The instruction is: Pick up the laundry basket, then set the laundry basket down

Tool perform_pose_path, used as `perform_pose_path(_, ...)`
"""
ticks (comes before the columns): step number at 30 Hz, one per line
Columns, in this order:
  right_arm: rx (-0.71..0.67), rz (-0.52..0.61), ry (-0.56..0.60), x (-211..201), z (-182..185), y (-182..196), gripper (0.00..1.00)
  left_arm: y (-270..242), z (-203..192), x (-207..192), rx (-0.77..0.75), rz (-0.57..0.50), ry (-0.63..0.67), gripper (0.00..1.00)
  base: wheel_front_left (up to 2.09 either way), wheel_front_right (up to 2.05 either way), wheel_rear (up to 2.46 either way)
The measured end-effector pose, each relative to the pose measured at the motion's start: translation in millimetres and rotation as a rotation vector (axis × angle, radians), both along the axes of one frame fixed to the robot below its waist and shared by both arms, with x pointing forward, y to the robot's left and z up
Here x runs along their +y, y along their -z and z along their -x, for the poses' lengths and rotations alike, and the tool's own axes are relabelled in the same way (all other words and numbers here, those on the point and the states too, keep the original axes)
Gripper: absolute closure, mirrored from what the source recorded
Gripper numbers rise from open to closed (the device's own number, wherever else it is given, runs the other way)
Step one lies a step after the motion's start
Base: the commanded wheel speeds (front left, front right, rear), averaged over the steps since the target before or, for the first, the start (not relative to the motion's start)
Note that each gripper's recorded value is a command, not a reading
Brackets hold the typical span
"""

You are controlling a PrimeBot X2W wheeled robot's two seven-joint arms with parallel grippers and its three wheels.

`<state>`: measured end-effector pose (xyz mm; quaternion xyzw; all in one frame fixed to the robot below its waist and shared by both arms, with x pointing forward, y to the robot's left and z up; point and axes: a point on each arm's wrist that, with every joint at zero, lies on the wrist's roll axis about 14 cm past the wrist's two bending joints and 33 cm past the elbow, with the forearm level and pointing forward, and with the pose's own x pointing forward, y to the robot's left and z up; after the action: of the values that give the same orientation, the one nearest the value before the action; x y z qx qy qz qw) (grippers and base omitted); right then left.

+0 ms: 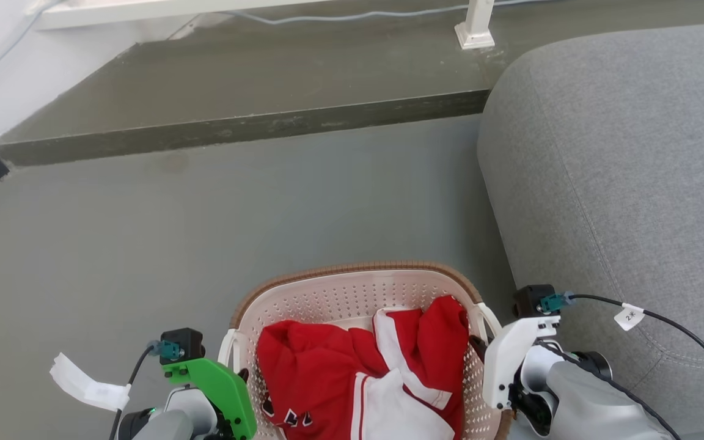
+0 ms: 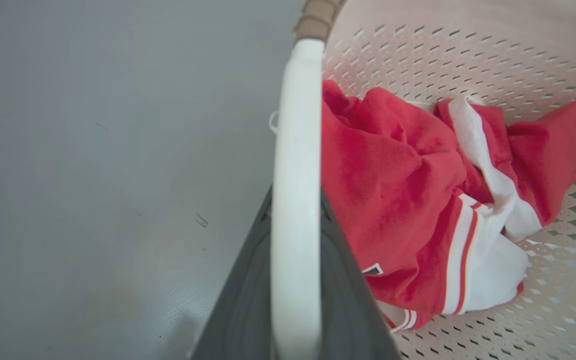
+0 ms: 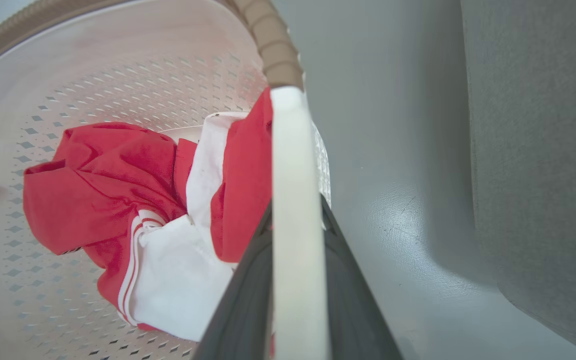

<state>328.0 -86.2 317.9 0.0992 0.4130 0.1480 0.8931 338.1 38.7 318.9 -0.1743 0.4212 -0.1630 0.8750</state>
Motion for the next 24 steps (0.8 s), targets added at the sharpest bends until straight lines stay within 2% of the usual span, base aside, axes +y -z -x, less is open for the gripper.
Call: perform_pose_path(24, 0.004, 0.004, -0.007, 0.0, 3.4, -1.9, 1.0, -1.9, 4.7, -2.4, 0.013, 0.009, 0.007, 1.0, 0.0, 0.0, 0.0)
